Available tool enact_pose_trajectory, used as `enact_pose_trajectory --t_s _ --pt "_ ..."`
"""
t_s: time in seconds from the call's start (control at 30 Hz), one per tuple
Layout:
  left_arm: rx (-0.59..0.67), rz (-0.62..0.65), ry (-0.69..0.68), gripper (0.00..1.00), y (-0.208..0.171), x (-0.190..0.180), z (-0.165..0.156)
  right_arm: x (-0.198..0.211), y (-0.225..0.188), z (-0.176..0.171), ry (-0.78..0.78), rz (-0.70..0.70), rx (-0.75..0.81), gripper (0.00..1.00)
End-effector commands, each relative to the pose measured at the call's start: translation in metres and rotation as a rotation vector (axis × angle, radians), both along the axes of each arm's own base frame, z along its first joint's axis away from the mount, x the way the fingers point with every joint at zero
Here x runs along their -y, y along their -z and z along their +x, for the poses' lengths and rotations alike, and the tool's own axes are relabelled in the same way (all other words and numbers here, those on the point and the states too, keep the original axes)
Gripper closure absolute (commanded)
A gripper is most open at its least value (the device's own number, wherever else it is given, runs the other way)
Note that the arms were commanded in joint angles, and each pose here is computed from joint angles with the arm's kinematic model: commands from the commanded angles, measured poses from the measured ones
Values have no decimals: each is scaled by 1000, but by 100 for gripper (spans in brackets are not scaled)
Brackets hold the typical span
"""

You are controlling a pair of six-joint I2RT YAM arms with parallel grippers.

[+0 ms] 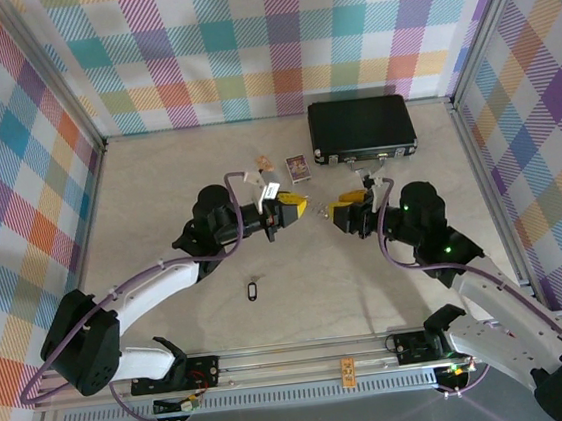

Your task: Put the keys on the keyring

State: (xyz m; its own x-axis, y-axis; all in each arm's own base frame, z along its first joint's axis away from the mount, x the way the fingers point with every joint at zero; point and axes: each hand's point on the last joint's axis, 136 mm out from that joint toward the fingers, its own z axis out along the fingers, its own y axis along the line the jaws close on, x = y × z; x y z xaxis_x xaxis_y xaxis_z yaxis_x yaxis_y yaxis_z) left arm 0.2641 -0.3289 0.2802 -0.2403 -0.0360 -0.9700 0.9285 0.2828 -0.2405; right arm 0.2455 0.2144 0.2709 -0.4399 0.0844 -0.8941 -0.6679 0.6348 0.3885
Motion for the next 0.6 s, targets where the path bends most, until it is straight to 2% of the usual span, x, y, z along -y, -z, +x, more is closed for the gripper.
enact_pose_trajectory --t_s 0.0,0.27,0.47,0.57 --pt "205 -126 14 100 -36 -8 -11 -15 -1 -7 -106 15 50 55" --pt "294 -105 2 100 -34 -8 -12 -35 15 -11 -228 19 -33 56" --pt "402 -97 -117 100 -38 -16 -7 -41 24 -16 -271 27 -76 59" --pt "452 -70 -172 100 -38 -19 -5 -45 25 -23 -302 26 -79 58"
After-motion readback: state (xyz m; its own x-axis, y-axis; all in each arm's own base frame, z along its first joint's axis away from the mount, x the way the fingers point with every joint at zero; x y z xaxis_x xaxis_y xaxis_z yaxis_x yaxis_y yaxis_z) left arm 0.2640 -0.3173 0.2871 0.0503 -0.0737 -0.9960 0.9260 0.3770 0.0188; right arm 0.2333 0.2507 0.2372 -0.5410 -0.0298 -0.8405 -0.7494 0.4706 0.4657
